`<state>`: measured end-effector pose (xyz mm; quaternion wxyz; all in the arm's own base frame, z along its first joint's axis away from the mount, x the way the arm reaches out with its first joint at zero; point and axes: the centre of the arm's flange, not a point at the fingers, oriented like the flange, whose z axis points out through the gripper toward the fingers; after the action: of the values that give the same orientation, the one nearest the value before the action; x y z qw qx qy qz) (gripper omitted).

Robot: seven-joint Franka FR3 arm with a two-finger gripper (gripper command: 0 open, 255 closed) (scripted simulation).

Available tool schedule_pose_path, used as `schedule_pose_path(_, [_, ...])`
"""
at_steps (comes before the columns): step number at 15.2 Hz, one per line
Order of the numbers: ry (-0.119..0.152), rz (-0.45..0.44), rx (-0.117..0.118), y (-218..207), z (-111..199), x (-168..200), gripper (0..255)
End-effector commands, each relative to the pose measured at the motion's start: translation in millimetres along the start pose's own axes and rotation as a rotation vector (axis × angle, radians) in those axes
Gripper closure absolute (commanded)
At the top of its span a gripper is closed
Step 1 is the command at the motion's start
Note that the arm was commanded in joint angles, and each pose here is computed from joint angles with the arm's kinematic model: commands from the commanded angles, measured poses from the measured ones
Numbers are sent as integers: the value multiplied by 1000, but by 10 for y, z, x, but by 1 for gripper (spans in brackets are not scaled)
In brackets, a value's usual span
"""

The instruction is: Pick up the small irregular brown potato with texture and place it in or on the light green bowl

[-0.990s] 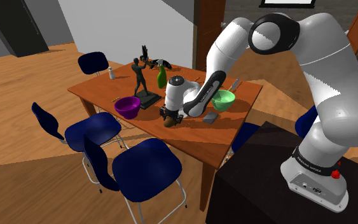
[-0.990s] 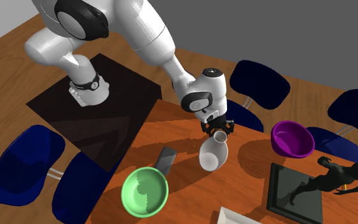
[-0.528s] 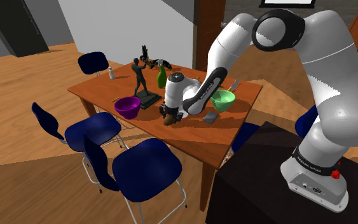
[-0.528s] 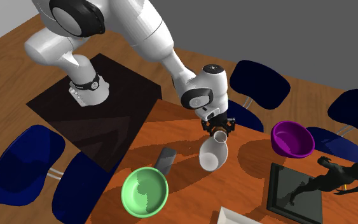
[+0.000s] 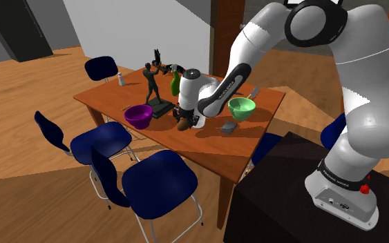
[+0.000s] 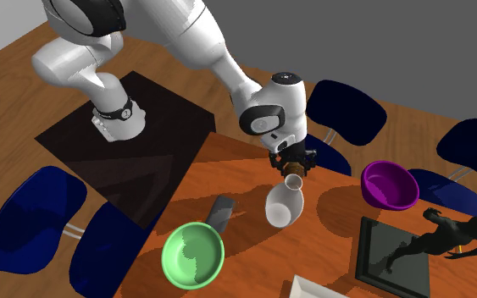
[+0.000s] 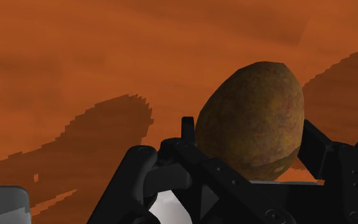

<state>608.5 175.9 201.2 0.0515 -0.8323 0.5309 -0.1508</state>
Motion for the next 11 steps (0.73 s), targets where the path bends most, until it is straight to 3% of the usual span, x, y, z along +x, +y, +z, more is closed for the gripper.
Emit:
schedule_pose_path(1, [0, 0, 0, -36, -99, 19, 255])
schedule_pose_path(11, [0, 0, 0, -165, -600, 123, 255])
